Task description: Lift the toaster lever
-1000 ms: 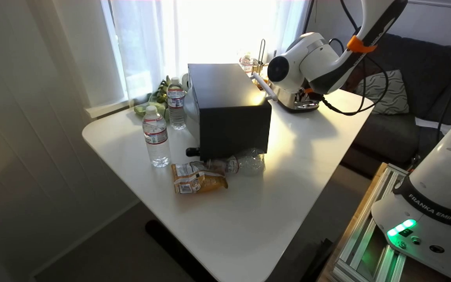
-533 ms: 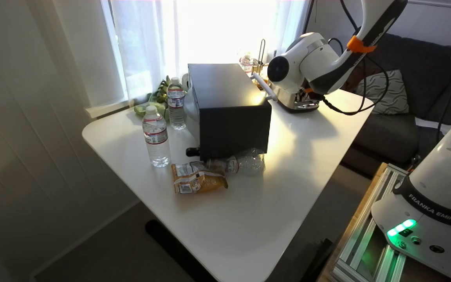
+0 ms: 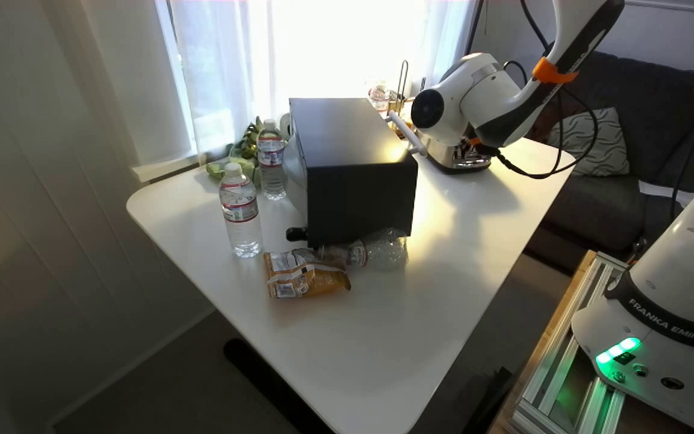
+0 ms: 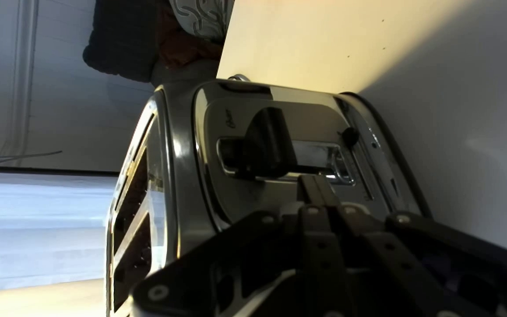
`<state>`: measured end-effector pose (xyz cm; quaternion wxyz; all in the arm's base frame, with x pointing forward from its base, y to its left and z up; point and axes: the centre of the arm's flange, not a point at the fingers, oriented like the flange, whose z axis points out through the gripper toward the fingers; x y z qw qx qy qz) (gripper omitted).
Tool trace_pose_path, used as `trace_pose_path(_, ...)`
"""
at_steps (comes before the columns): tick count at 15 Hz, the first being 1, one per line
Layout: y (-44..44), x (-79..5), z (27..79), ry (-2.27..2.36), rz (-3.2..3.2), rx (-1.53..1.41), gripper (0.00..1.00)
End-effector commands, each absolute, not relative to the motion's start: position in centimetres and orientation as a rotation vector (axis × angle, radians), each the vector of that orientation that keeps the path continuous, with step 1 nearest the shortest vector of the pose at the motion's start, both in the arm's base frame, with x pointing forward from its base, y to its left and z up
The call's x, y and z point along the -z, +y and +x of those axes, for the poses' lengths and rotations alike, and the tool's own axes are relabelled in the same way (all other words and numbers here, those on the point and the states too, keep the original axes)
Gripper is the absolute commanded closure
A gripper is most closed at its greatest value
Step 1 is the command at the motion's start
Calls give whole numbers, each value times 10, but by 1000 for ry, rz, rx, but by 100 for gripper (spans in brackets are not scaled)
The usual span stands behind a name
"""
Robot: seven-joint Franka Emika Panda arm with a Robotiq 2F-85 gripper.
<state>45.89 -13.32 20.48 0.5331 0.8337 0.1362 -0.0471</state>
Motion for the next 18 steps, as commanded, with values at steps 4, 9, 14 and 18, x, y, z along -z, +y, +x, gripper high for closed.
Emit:
trace_pose_path(4,-134,-205,466,341,1973,104,100)
trace_pose_path(9,-135,-206,468,342,1969,107,100)
trace_pose_path(14,-136,-208,471,345,1961,99,100)
trace_pose_path(18,-138,-211,475,371,1921,106,100)
